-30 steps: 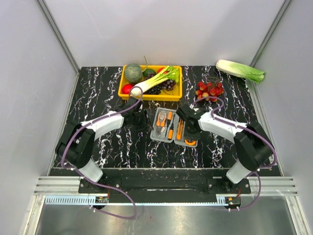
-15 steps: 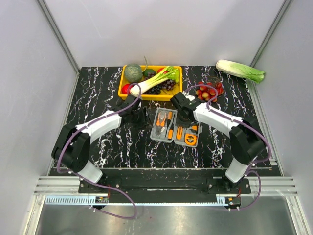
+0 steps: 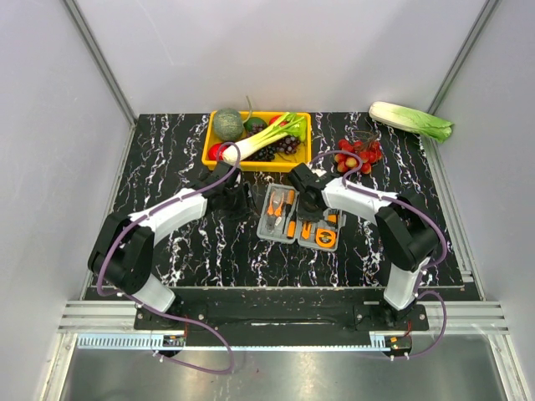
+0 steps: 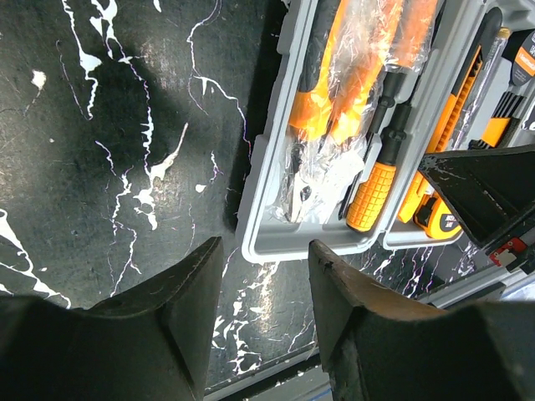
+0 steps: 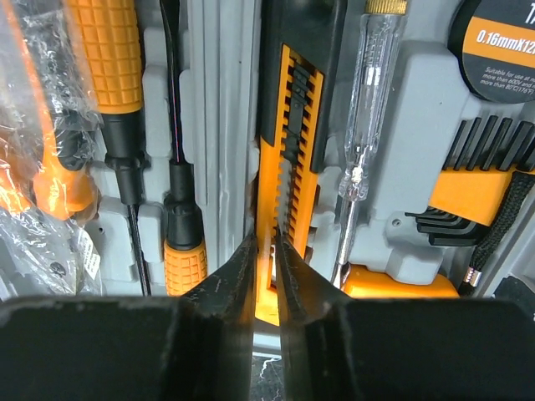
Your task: Pack the tool kit
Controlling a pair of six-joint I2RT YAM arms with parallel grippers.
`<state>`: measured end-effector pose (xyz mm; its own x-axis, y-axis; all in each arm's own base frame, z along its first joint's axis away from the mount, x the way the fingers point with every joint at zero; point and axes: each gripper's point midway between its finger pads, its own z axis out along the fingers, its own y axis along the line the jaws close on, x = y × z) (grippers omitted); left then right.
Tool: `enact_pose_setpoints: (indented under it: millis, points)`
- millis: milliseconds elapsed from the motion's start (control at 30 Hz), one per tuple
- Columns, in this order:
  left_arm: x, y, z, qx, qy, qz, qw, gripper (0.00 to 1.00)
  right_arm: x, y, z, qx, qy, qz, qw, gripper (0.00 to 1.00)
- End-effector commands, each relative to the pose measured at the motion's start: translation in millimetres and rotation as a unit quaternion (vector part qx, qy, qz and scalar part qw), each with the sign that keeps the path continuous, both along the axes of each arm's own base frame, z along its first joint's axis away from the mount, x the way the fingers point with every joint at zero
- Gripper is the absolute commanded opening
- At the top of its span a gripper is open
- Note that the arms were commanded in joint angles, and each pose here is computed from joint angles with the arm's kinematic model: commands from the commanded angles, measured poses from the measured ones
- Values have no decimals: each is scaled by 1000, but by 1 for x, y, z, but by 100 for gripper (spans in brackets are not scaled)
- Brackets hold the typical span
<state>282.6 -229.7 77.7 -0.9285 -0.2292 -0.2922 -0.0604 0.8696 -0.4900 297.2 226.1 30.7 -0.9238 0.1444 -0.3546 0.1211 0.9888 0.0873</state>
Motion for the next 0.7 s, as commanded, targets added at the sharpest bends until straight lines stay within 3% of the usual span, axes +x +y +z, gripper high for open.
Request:
enact_pose_setpoints:
  millis: [0,167,333,667]
  points:
    - [12,-1,18,-7,-33,1,999,49,-19,-14,-26,-30,41,0,999,20]
    - [12,0,17,-5,-33,1,999,49,-5,-10,-12,-36,21,5,999,16]
    - [12,1,16,-3,-32,2,999,49,-5,-7,-20,-38,32,10,999,0]
    - [11,1,14,-4,-31,0,1000,48,-50,-29,-72,-46,93,5,995,0]
